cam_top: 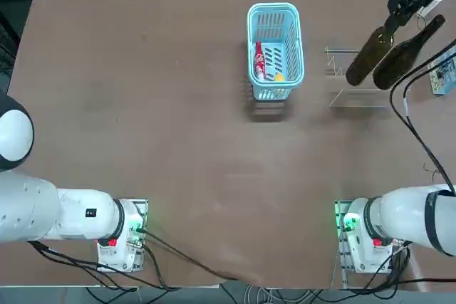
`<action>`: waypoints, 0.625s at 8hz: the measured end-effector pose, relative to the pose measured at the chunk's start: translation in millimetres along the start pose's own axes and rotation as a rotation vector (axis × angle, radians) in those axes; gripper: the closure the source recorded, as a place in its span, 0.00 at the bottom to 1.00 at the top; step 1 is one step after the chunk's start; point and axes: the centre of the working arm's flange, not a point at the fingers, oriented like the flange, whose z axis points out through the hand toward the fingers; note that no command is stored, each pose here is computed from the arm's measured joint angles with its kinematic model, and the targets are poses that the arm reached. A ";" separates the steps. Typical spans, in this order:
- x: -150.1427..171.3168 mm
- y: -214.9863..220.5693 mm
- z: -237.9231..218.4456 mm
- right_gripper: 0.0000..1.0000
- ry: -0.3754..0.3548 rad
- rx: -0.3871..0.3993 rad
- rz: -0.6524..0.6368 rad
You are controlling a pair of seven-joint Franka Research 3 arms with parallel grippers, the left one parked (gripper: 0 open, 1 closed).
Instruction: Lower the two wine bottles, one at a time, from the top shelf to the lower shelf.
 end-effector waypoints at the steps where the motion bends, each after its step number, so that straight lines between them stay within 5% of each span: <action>1: 15.5 2.1 -6.2 0.61 0.010 0.000 -0.021; 5: 107.4 22.1 -7.1 0.61 0.011 -0.017 -0.103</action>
